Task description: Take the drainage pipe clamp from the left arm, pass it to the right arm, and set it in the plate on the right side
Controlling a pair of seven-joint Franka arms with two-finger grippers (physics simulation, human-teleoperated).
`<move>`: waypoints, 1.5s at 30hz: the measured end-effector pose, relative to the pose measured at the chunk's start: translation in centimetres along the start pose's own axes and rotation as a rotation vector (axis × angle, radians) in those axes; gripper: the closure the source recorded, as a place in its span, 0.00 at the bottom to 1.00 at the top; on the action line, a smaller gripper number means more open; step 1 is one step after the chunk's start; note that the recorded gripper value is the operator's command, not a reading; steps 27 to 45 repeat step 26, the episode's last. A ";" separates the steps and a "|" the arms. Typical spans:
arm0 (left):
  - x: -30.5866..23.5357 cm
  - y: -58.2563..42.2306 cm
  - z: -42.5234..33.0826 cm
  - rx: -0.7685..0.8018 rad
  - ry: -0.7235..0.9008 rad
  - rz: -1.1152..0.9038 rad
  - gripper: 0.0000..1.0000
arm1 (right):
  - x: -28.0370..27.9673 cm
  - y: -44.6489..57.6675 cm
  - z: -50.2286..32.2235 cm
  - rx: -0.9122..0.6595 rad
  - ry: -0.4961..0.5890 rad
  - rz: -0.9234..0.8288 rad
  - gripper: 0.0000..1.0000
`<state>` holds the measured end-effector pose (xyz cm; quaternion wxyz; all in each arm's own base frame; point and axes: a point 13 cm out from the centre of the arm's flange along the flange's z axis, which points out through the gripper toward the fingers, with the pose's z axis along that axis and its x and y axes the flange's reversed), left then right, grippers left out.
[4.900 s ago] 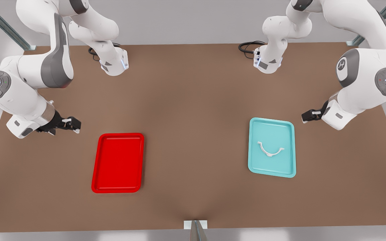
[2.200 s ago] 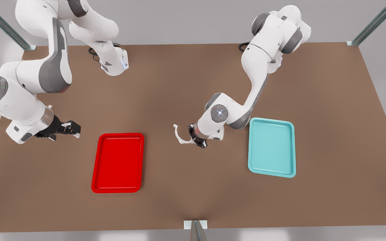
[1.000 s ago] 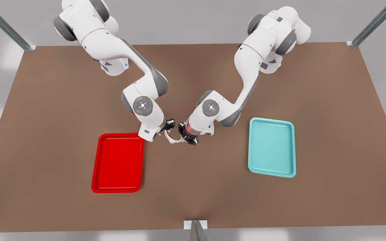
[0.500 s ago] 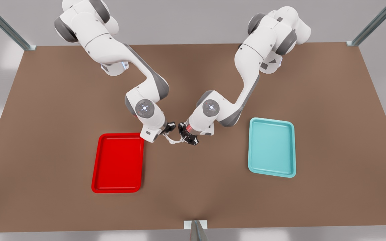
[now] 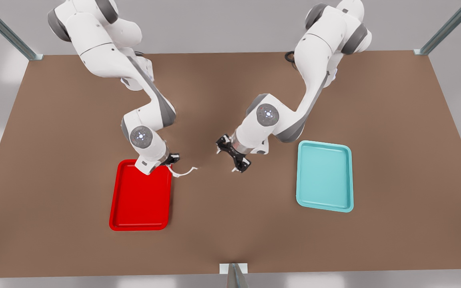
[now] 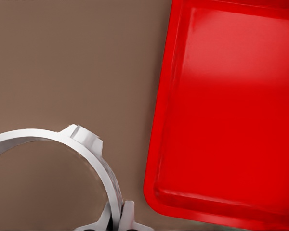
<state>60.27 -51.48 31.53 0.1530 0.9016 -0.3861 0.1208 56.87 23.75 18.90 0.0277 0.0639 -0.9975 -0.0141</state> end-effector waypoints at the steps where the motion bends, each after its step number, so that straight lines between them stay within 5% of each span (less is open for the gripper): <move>1: -0.9 -4.1 -2.0 0.004 -0.010 -0.036 0.00 | -0.2 -2.6 0.3 -0.003 0.001 0.030 0.79; 6: -15.1 -30.8 -12.5 0.039 -0.130 -0.109 0.00 | 0.6 -10.6 5.7 -0.001 0.047 0.093 0.79; 10: -21.8 -35.7 -21.5 0.100 -0.279 0.283 0.00 | -0.1 -13.7 9.4 -0.001 0.047 0.091 0.79; 11: -22.0 -34.8 -24.4 0.112 -0.308 0.407 0.00 | -0.6 -14.2 9.7 0.005 0.038 0.084 0.05; 12: -22.2 -33.2 -26.8 0.116 -0.337 0.528 0.00 | -1.0 -15.1 9.7 0.017 0.026 0.080 0.00; 15: -24.1 -30.3 -29.4 0.075 -0.413 0.842 0.00 | -5.9 -16.3 3.4 0.081 -0.095 0.070 0.00; 18: -25.5 -30.6 -30.0 0.007 -0.455 1.073 0.00 | -12.8 -16.8 -14.9 0.103 -0.314 0.112 0.00; 22: -26.3 -30.5 -29.7 -0.086 -0.482 1.333 0.00 | -9.0 -22.4 -30.4 0.144 -0.356 0.262 0.00; 26: -26.6 -30.4 -29.3 -0.162 -0.489 1.545 0.00 | -6.1 -19.6 -29.8 0.090 -0.225 0.208 0.00; 45: -26.6 -30.4 -29.3 -0.162 -0.489 1.545 0.00 | -6.1 -19.6 -29.8 0.090 -0.225 0.208 0.00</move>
